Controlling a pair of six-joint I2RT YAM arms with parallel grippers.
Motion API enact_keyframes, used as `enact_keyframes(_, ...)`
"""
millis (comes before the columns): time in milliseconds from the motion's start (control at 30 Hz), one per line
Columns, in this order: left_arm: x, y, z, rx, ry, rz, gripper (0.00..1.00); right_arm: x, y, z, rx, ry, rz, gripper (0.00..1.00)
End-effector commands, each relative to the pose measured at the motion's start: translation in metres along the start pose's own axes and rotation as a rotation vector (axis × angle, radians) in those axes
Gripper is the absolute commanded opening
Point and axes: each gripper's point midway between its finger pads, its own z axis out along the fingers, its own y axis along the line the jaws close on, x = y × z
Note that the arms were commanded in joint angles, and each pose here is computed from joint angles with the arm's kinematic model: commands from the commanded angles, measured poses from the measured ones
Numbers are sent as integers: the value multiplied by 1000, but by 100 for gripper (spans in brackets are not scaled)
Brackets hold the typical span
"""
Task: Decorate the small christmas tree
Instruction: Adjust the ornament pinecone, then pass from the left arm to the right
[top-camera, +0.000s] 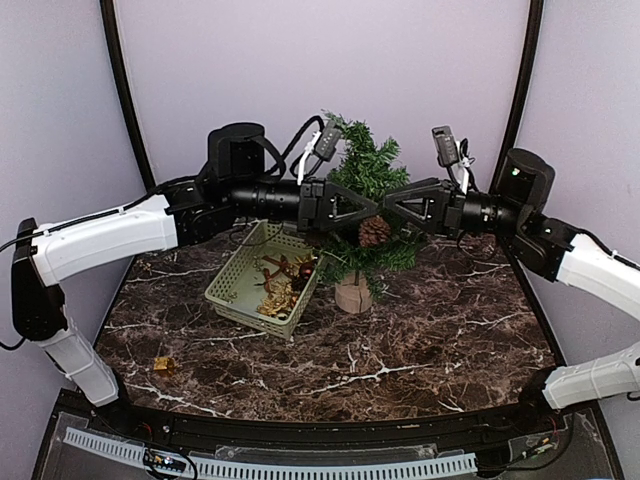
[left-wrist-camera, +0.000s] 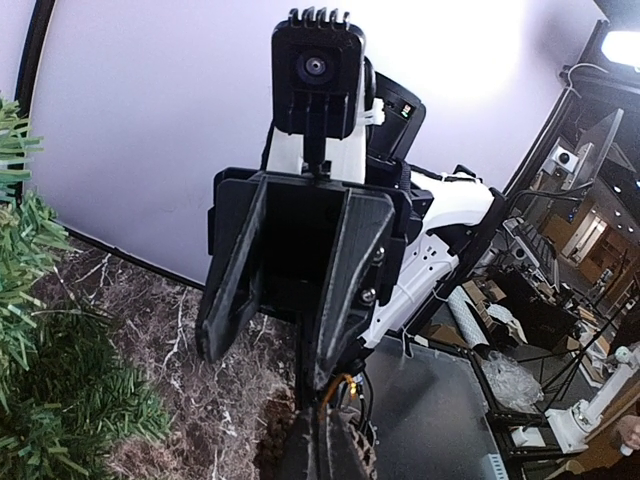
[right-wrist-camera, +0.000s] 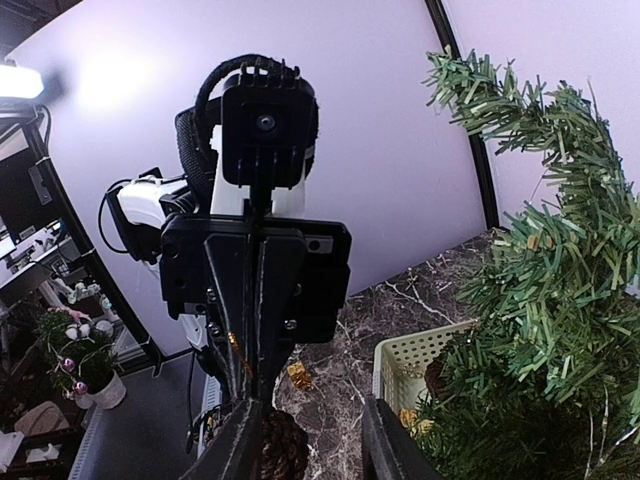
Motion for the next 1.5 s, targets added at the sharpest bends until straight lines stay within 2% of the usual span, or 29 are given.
enact_keyframes(0,-10,-13,1,60,-3,13,0,-11,11,4,-52,-21,-37,35)
enact_keyframes(233,-7,-13,4,84,16,0,0,-13,20,11,-101,-16,-52,37)
enact_keyframes(400,-6,-12,6,87,18,-6,0,-15,24,10,-122,-21,-55,31)
enact_keyframes(800,-5,-12,7,96,17,-19,0,-17,36,9,-184,-21,-49,31)
enact_keyframes(1100,-5,-12,6,98,16,-18,0,-15,33,10,-173,-18,-50,12)
enact_keyframes(1233,-5,-13,6,99,17,-18,0,-15,33,9,-167,-24,-55,0)
enact_keyframes(1467,-5,-11,4,83,6,-11,2,-20,31,4,-126,-54,-72,0)
